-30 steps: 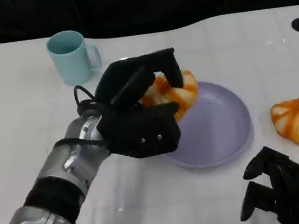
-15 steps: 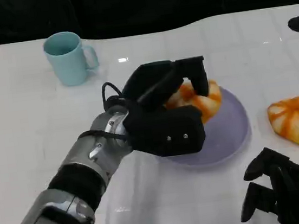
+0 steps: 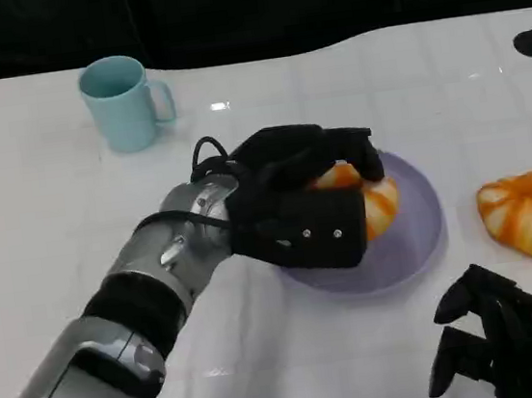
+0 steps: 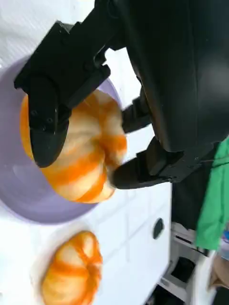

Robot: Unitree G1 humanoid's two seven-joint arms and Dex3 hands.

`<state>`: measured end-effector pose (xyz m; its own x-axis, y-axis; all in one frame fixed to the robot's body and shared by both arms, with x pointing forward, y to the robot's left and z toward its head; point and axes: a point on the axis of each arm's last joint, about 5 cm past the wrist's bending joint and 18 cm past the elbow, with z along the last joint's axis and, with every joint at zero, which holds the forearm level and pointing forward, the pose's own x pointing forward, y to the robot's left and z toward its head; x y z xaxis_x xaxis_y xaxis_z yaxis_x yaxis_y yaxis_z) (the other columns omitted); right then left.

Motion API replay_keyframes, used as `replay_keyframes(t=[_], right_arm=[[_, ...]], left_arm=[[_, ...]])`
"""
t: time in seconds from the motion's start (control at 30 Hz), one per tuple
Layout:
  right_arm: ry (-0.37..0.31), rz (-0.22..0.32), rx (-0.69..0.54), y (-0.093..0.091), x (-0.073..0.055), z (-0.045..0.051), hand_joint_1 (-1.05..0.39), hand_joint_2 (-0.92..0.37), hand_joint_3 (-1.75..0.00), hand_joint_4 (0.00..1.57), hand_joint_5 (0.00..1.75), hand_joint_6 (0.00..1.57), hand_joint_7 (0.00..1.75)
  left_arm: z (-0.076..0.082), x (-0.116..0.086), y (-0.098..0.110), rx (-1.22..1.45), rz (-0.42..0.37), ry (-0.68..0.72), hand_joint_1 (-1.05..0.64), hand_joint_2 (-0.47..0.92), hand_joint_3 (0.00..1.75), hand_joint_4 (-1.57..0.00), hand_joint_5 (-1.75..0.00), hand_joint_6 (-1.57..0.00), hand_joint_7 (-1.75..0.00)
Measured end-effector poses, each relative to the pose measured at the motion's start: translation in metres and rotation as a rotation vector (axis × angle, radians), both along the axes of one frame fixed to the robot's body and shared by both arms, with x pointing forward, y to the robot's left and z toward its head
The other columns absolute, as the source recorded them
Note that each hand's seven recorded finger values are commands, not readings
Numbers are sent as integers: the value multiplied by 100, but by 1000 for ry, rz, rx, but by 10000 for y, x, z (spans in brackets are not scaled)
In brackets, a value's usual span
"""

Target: Grasp the bread from the table and place it into the plate.

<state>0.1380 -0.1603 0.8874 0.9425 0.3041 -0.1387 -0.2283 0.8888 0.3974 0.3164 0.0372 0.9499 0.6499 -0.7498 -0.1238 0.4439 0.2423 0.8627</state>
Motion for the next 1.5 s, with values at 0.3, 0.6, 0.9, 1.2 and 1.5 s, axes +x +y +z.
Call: replay_keyframes(t=[0.3, 0.6, 0.9, 1.2, 1.5], right_arm=[[-1, 0, 0, -1, 1, 0, -52, -92, -50, 61, 175, 38, 173], [-2, 0, 2, -3, 1, 2, -53, -92, -49, 61, 175, 38, 173], [-4, 0, 14, -1, 0, 6, -52, -92, -48, 62, 175, 38, 173], [-4, -3, 13, 3, -8, 12, -52, -92, -50, 61, 175, 39, 172], [-10, -3, 13, 12, -6, 27, -52, -92, -50, 62, 175, 39, 172]], left_arm=[[67, 11, 9, 61, -16, 4, -94, 92, 54, 0, -16, -8, -7], [144, 27, 68, 80, -27, -7, -96, 92, 55, -1, -12, -8, -6], [153, -24, 273, -45, -22, 52, -92, 92, 50, -3, -16, -10, -6], [66, -169, 512, -383, 42, 211, -76, 92, 44, -16, -59, -33, -9], [-120, -401, 681, -799, 79, 390, -67, 92, 43, -19, -96, -46, -14]])
